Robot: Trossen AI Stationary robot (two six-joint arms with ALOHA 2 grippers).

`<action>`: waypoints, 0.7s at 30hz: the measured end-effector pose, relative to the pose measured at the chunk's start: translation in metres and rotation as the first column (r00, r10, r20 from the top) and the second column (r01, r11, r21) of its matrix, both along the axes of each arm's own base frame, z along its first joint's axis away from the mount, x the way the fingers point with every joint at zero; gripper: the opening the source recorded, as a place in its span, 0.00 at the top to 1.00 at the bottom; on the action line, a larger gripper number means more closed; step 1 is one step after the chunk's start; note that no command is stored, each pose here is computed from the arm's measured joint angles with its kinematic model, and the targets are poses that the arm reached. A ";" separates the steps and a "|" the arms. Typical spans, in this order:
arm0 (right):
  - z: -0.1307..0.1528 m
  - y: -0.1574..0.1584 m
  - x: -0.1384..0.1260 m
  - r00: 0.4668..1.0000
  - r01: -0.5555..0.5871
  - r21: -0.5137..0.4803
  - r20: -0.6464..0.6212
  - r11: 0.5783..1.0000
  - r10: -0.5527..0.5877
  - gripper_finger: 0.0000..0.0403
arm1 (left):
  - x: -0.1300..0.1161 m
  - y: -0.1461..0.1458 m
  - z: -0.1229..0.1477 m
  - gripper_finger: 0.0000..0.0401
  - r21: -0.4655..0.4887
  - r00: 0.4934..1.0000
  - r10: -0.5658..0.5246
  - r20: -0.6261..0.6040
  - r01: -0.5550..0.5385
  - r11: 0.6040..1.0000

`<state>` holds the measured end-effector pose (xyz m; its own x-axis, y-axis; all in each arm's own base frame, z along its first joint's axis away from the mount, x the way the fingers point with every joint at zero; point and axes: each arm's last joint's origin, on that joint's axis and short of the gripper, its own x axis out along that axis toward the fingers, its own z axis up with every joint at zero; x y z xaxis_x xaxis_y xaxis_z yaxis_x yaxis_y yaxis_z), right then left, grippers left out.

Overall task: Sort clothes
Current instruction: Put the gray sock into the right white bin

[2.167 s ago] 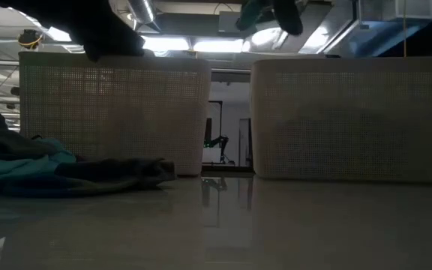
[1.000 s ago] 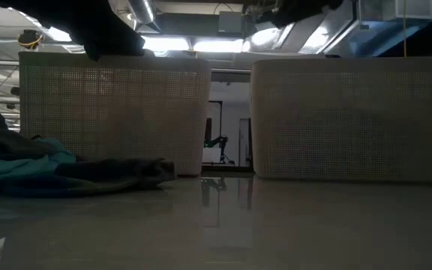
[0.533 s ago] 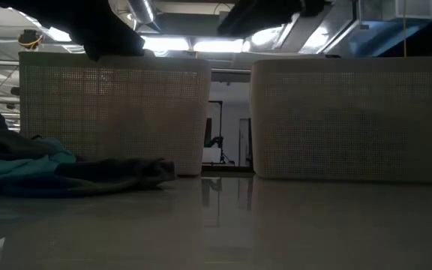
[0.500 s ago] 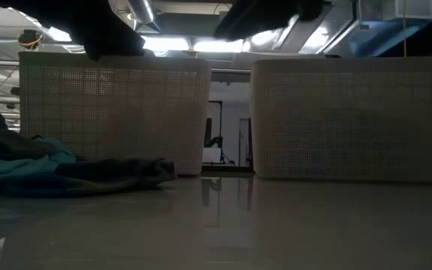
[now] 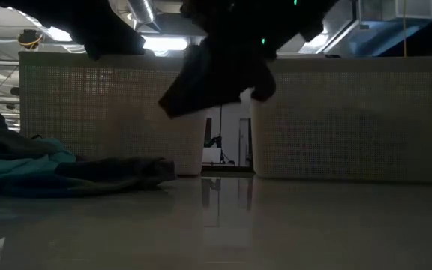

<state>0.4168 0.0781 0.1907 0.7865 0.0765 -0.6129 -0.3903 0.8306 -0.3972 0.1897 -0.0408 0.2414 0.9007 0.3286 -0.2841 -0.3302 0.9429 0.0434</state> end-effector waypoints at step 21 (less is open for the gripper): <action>-0.066 0.004 0.016 0.996 0.024 0.056 -0.086 0.998 -0.019 0.66 | 0.000 0.000 0.000 0.62 0.009 1.000 -0.003 -0.001 0.003 1.000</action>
